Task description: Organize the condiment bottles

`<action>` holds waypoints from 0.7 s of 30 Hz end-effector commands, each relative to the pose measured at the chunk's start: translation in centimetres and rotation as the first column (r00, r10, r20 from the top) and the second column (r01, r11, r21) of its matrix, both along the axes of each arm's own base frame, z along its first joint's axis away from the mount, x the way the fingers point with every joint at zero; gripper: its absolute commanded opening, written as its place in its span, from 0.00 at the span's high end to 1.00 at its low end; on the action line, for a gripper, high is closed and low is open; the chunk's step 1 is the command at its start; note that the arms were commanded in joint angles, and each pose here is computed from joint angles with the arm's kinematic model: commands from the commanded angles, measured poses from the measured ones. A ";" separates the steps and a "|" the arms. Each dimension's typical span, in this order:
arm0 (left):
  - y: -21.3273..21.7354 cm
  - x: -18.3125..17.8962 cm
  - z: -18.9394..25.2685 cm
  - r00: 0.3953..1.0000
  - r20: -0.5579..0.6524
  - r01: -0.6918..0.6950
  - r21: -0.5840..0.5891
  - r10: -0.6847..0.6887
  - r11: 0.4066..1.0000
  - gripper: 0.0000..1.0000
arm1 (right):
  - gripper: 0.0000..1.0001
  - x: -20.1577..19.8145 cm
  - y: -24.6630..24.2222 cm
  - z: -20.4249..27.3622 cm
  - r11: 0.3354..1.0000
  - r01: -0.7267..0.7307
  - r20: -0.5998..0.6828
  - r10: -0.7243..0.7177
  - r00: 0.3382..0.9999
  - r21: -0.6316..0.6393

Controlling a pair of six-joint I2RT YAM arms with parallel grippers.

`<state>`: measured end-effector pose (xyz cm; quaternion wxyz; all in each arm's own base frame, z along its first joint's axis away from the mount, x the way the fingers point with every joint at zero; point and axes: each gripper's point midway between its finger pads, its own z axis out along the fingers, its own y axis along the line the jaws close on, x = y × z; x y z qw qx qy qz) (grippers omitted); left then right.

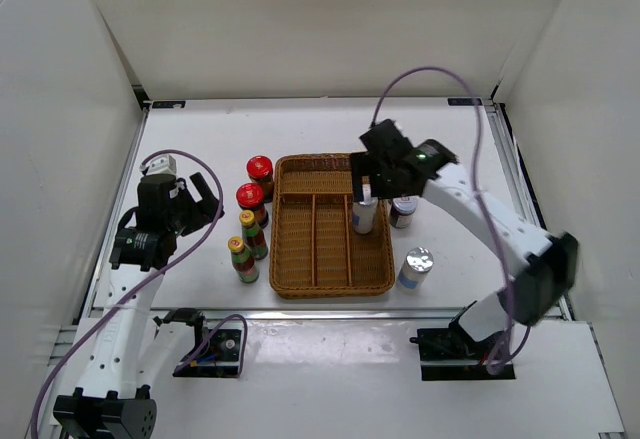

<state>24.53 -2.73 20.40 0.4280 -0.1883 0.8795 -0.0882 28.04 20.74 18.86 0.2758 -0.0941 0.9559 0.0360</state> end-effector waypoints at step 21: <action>-0.2 -0.1 -0.2 1.000 -0.005 0.010 -0.009 -0.010 1.000 0.00 | 0.03 -14.0 -10.7 -5.0 0.902 0.431 -0.216 -0.418 0.883 0.016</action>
